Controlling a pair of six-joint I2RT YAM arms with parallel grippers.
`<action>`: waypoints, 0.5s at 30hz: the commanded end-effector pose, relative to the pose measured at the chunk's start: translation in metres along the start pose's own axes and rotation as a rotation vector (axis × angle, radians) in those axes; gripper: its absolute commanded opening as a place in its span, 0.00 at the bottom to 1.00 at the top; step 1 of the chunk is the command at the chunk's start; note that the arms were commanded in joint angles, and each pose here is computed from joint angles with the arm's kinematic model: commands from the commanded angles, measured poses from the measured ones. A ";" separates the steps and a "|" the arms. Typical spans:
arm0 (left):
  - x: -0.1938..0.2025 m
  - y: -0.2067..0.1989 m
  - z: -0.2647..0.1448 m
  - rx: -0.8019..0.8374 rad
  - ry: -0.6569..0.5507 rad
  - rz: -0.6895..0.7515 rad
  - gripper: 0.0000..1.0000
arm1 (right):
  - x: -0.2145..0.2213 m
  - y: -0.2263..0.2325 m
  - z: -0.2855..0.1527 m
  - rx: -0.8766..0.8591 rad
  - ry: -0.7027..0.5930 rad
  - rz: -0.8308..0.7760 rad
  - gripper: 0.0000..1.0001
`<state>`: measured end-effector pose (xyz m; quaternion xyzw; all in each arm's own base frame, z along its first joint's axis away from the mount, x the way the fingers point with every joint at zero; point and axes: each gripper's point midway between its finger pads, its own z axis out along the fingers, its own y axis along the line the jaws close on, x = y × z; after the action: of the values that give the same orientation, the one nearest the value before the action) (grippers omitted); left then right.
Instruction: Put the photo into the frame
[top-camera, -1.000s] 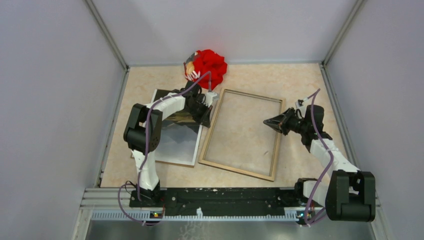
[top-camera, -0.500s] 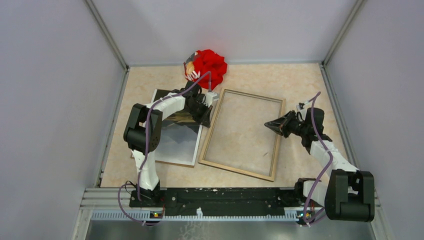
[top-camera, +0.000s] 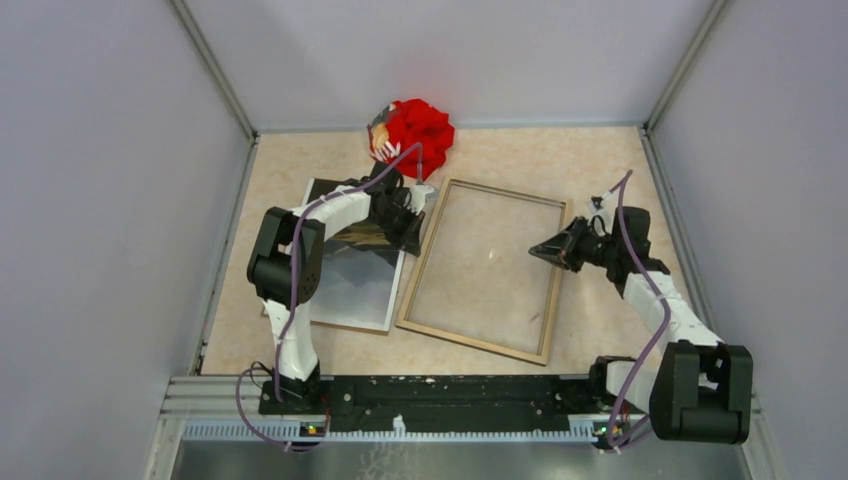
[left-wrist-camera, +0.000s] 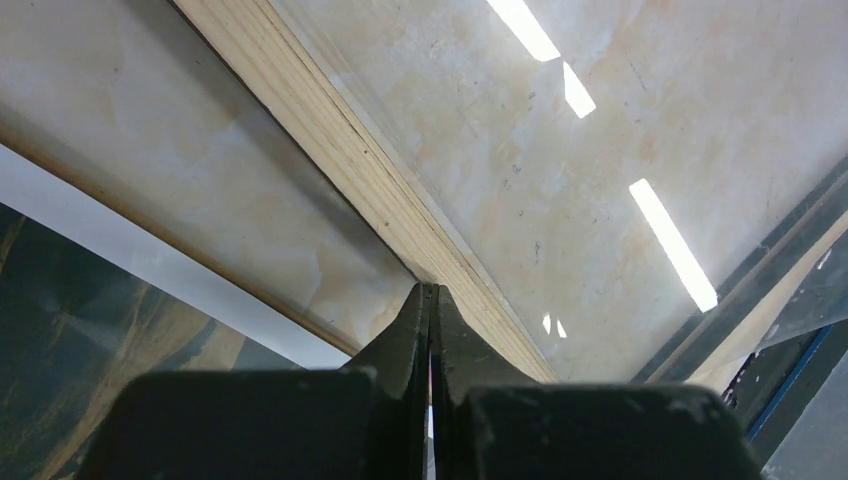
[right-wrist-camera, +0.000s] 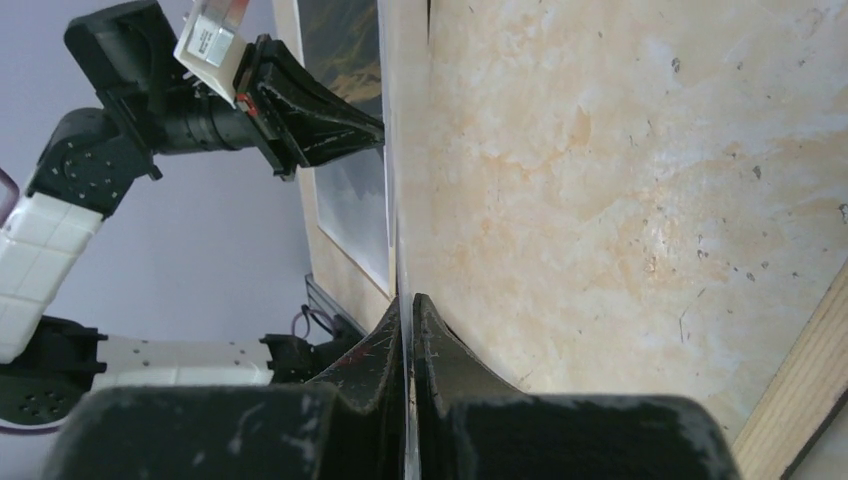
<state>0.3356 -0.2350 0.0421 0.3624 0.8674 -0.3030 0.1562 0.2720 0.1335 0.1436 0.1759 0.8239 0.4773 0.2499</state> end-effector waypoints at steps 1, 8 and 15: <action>0.003 -0.003 0.005 0.012 0.015 0.002 0.00 | 0.007 0.012 -0.006 -0.030 0.056 -0.087 0.00; 0.002 -0.003 0.005 0.012 0.016 0.006 0.00 | -0.004 0.029 -0.005 -0.086 0.021 -0.051 0.00; 0.004 -0.003 0.006 0.015 0.017 0.006 0.00 | -0.017 0.059 -0.015 -0.141 -0.042 -0.027 0.00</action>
<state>0.3356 -0.2350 0.0421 0.3625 0.8674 -0.3030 0.1562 0.2718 0.1376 0.1573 0.1815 0.8125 0.4973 0.2440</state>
